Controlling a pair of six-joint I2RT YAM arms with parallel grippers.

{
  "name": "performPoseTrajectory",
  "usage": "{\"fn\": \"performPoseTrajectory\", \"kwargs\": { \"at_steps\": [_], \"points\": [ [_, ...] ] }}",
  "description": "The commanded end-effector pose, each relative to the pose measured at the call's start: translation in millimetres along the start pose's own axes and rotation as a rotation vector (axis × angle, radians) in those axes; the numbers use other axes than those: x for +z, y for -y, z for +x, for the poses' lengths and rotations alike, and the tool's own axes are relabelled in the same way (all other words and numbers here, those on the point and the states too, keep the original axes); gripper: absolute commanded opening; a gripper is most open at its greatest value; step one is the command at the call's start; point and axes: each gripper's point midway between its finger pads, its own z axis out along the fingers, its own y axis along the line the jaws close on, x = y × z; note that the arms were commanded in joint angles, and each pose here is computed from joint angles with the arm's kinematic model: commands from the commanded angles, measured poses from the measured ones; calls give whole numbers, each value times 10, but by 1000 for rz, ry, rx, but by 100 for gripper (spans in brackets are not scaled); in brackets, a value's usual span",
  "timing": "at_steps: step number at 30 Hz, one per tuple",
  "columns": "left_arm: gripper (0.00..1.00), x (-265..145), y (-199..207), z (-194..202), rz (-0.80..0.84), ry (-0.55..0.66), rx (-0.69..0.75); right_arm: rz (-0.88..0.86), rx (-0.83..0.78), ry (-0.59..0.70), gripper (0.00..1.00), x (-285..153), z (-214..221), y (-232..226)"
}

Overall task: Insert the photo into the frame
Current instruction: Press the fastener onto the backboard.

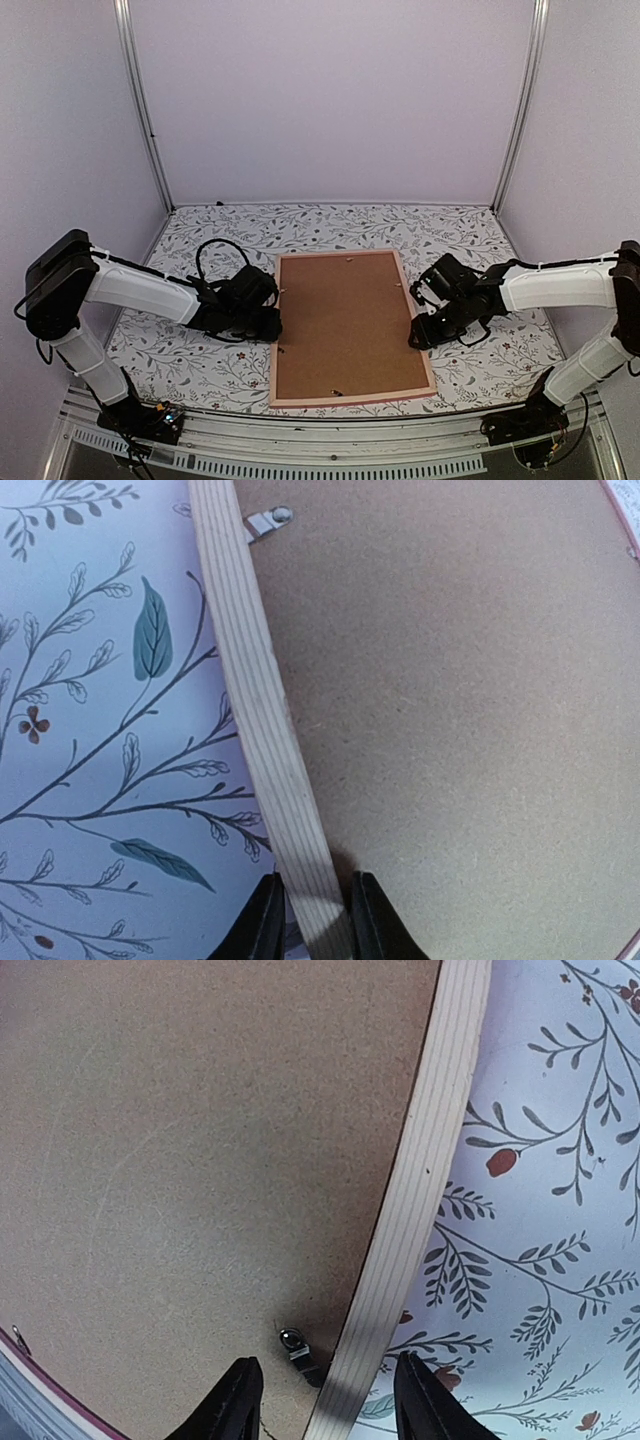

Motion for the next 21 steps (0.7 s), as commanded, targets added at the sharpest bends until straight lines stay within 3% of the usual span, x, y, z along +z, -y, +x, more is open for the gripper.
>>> {"fn": "performPoseTrajectory", "kwargs": {
  "at_steps": [1,9,15,21],
  "points": [
    [24,35,-54,136,-3,-45,20,2,-29,-20,48,43,-23,-8],
    [24,51,-52,149,-1,-50,21,13,-46,-35,42,80,23,23],
    [24,57,-47,143,1,-50,21,38,-40,-28,29,88,20,73],
    [24,67,-45,144,1,-52,22,37,-51,-22,22,96,4,67]
  ]
}}
